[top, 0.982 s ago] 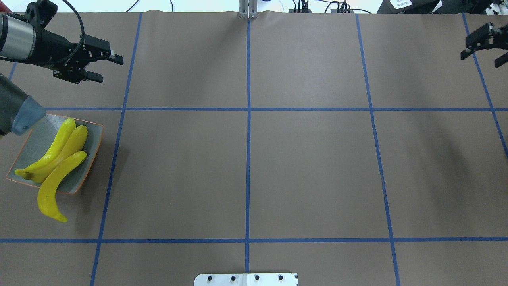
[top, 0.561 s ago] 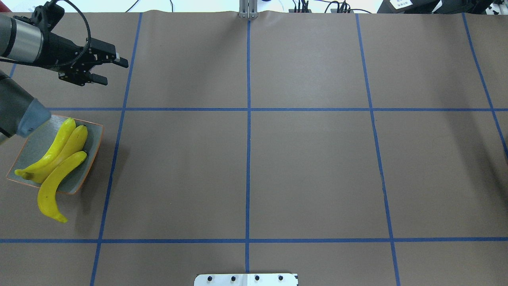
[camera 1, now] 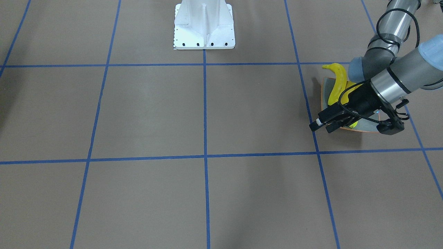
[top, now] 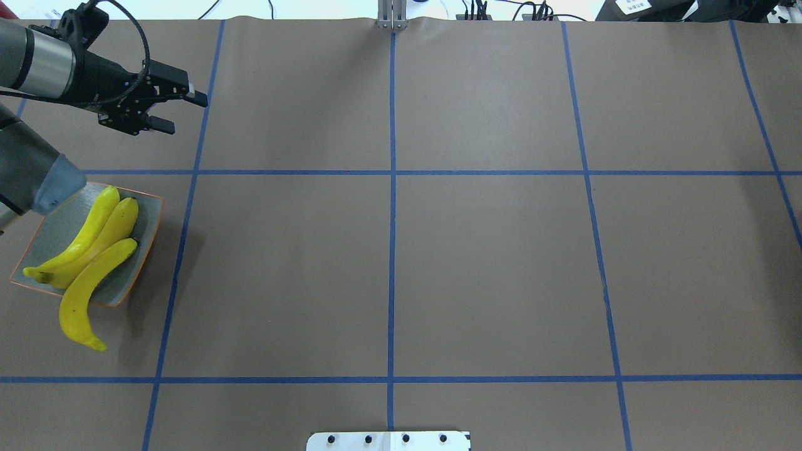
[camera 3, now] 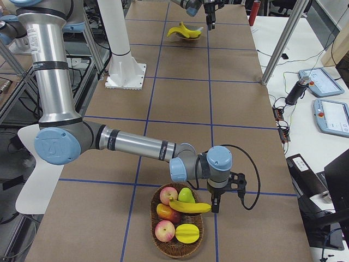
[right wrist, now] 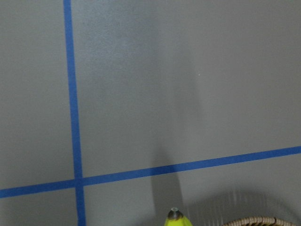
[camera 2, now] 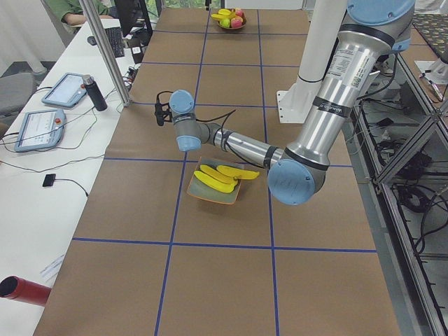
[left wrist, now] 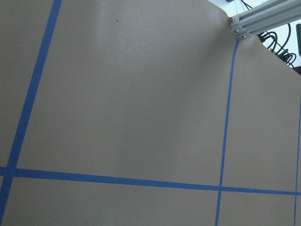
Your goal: Transfer all bananas from basket to plate
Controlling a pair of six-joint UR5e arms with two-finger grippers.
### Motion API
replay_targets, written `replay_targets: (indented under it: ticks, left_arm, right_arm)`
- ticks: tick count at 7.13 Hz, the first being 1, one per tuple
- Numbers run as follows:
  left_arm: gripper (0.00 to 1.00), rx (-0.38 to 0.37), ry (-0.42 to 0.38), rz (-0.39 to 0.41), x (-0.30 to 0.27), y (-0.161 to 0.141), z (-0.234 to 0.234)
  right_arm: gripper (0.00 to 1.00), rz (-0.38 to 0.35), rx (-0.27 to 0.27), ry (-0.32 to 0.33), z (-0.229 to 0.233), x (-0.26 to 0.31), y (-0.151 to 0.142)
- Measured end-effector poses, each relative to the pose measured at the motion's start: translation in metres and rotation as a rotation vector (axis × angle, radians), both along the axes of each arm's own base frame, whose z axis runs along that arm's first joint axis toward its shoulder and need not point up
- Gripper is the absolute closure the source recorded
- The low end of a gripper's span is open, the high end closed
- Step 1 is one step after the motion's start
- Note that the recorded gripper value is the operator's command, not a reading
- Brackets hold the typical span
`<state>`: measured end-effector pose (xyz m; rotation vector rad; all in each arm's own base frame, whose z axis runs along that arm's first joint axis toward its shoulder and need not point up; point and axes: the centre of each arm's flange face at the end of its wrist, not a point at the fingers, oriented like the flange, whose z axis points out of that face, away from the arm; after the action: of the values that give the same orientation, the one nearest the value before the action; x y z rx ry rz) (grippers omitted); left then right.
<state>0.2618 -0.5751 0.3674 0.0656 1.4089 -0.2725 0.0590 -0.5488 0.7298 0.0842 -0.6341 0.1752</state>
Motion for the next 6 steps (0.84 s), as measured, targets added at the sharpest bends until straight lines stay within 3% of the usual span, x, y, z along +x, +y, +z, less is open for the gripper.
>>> replay_targets:
  ticks: [3,6]
  left_arm:
    - [0.01,-0.011,-0.007,0.001,0.002,-0.003,0.006]
    - [0.01,-0.015,-0.010,0.003,0.003,-0.003,0.011]
  right_arm:
    - [0.00,-0.010,-0.035,-0.002,0.028,-0.006,0.011]
    - [0.00,-0.066,-0.077,0.003,0.049,-0.035,0.019]
